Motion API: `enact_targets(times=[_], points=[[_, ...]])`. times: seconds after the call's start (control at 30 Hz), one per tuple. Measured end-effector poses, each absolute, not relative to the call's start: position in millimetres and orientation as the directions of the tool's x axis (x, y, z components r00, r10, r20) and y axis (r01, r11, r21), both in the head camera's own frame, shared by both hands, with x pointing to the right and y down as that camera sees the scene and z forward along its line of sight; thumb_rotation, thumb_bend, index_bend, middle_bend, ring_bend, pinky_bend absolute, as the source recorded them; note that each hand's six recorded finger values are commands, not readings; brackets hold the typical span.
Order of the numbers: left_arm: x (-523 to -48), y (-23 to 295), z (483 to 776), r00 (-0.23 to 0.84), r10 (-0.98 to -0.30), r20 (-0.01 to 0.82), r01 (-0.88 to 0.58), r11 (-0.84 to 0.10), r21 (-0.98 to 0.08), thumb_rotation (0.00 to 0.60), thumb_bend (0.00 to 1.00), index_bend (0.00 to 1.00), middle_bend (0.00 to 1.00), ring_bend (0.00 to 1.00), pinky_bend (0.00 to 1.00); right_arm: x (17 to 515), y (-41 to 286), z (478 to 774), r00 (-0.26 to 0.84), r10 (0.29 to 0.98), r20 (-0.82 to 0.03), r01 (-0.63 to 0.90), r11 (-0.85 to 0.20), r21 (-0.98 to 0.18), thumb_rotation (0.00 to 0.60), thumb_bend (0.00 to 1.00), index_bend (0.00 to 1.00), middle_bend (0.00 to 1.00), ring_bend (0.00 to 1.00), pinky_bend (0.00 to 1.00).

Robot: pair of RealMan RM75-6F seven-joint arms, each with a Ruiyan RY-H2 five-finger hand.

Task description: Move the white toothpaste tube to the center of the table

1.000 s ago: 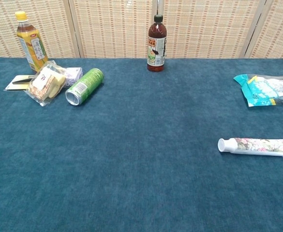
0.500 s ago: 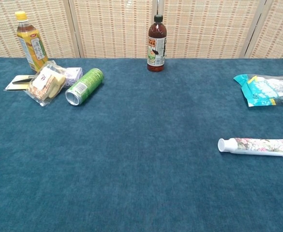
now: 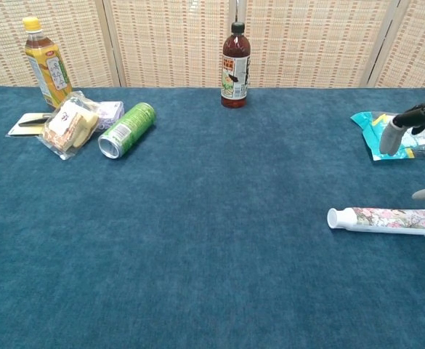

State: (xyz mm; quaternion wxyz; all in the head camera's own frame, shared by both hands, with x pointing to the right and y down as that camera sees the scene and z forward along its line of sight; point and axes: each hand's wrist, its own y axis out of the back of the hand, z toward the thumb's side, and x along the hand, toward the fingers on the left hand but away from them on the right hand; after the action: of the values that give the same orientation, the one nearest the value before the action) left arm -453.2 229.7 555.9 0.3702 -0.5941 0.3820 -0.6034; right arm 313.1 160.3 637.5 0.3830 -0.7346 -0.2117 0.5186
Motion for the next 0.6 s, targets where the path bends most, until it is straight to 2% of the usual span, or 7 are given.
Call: enact_targets(times=[0.6], points=[[-459,239,563,-0.030,-0.890,0.454,-0.030,-0.453,-0.891,0.600,0.28,0.15,0.20,0.17,0.27,303,182,690,0.326,0.661,-0.676,-0.159,-0.666,-0.728,0.600,0.19,0.36,0.37,0.17,0.22]])
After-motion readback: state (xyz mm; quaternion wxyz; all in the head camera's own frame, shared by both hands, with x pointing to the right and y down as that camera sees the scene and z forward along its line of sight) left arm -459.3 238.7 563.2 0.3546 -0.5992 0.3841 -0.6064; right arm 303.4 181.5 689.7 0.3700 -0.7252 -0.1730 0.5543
